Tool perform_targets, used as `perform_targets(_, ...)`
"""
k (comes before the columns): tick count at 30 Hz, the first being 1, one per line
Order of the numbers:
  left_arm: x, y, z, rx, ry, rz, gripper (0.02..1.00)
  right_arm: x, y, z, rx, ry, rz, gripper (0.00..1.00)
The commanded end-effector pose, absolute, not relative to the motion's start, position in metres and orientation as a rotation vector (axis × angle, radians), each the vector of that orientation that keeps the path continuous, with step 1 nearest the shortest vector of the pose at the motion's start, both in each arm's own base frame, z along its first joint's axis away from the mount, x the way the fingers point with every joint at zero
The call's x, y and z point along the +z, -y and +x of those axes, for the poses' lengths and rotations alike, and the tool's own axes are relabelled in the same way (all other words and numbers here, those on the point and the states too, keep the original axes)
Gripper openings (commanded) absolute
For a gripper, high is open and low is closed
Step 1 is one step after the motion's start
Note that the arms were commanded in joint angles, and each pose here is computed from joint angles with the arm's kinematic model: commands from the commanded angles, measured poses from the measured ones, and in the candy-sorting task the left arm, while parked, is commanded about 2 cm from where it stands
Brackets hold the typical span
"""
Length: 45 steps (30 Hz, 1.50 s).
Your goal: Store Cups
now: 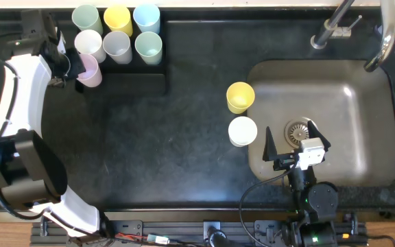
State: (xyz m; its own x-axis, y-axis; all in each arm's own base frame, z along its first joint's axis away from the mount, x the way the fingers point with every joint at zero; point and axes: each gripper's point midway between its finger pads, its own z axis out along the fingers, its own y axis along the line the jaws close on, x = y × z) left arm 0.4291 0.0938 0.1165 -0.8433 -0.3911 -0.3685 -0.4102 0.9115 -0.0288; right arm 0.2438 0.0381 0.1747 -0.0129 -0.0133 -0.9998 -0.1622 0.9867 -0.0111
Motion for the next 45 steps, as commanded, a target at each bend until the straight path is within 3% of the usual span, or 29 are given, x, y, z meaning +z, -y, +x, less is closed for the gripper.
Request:
perform_targets(1,0.113,-0.096,0.431,0.060,-2.705,-0.576,0.268,0.171,-0.037,0.244,0.123,-1.582,-0.132,0.998)
perform_targets(10,0.125,-0.095,0.429,0.061,-2.683,-0.571,0.446,0.171,-0.037,0.244,0.123,-1.582,-0.132,0.998)
perform_targets(17,0.212,-0.081,0.413,0.043,-2.500,-0.508,0.654,0.171,-0.037,0.244,0.123,-1.582,-0.132,0.998)
perform_targets(21,0.272,-0.028,0.396,-0.019,-2.371,-0.415,0.739,0.171,-0.037,0.244,0.123,-1.582,-0.132,0.996)
perform_targets(24,0.293,0.058,0.382,-0.145,-2.344,-0.308,0.803,0.171,-0.037,0.244,0.123,-1.582,-0.132,0.998)
perform_targets(29,0.276,0.157,0.357,-0.301,-2.428,-0.180,0.829,0.171,-0.037,0.244,0.123,-1.582,-0.132,0.996)
perform_targets(34,0.237,0.227,0.332,-0.332,-2.551,-0.060,0.829,0.171,-0.037,0.244,0.123,-1.582,-0.132,0.998)
perform_targets(45,0.165,0.299,0.327,-0.277,-2.721,0.098,0.829,0.171,-0.037,0.244,0.123,-1.582,-0.132,0.996)
